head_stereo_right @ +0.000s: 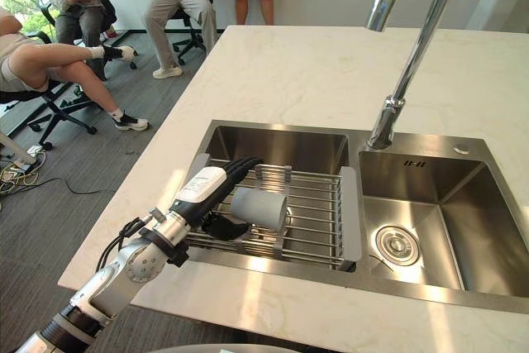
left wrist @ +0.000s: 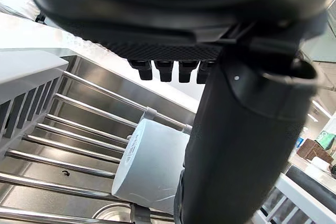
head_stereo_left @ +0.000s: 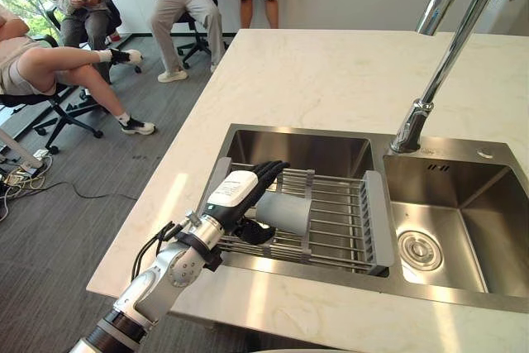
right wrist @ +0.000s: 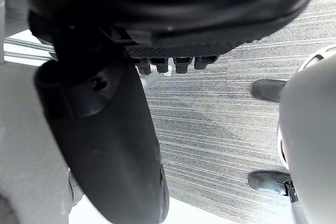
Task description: Walk over to the sink, pick up the cup, carry it to the dishwasher, place the cup inside the dishwasher, then close the dishwasher door
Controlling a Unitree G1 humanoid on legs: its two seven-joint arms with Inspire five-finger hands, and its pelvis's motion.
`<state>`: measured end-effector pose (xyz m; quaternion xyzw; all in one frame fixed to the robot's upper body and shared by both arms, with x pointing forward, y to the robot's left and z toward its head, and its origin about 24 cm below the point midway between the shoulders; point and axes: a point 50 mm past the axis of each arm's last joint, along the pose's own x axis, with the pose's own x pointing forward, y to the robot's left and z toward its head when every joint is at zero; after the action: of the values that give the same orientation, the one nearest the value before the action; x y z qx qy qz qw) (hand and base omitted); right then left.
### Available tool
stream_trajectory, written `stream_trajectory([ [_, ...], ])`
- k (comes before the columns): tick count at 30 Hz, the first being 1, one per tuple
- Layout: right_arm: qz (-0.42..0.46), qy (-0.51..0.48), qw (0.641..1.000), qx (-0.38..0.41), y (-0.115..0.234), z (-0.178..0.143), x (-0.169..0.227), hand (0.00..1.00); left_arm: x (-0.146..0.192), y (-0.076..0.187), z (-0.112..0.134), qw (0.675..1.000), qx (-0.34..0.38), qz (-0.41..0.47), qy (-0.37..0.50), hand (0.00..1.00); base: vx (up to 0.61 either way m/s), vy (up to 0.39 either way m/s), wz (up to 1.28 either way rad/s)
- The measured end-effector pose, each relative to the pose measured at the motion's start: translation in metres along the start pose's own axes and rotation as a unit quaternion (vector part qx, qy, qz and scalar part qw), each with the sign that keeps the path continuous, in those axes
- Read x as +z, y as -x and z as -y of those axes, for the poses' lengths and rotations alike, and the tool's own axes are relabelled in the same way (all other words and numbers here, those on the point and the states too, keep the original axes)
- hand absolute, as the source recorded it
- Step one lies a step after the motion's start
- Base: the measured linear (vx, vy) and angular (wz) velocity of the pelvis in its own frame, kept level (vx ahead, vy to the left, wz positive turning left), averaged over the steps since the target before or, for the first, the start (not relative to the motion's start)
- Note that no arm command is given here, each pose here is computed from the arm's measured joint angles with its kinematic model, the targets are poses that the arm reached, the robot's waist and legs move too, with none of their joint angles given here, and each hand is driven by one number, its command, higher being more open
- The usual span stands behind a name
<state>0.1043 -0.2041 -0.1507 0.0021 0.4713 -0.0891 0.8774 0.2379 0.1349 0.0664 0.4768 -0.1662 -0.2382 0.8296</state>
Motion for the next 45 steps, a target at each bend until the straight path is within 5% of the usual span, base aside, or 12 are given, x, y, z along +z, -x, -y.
stream_trajectory([
  [26, 0.018, 0.014, 1.000, 0.014, -0.004, -0.007, 0.013, 1.00, 0.007, -0.019, 0.011, 0.998, -0.058, 0.032, -0.023, 1.00, 0.00, 0.000, 0.00],
  [27, 0.021, 0.014, 1.000, 0.015, -0.004, -0.008, 0.015, 1.00, 0.007, -0.019, 0.011, 0.997, -0.058, 0.033, -0.024, 0.00, -0.01, -0.001, -0.05],
  [45, 0.041, 0.017, 0.999, 0.019, -0.005, -0.010, 0.024, 1.00, 0.001, -0.023, 0.007, 0.998, -0.061, 0.022, -0.027, 0.00, 0.00, -0.001, -0.01],
])
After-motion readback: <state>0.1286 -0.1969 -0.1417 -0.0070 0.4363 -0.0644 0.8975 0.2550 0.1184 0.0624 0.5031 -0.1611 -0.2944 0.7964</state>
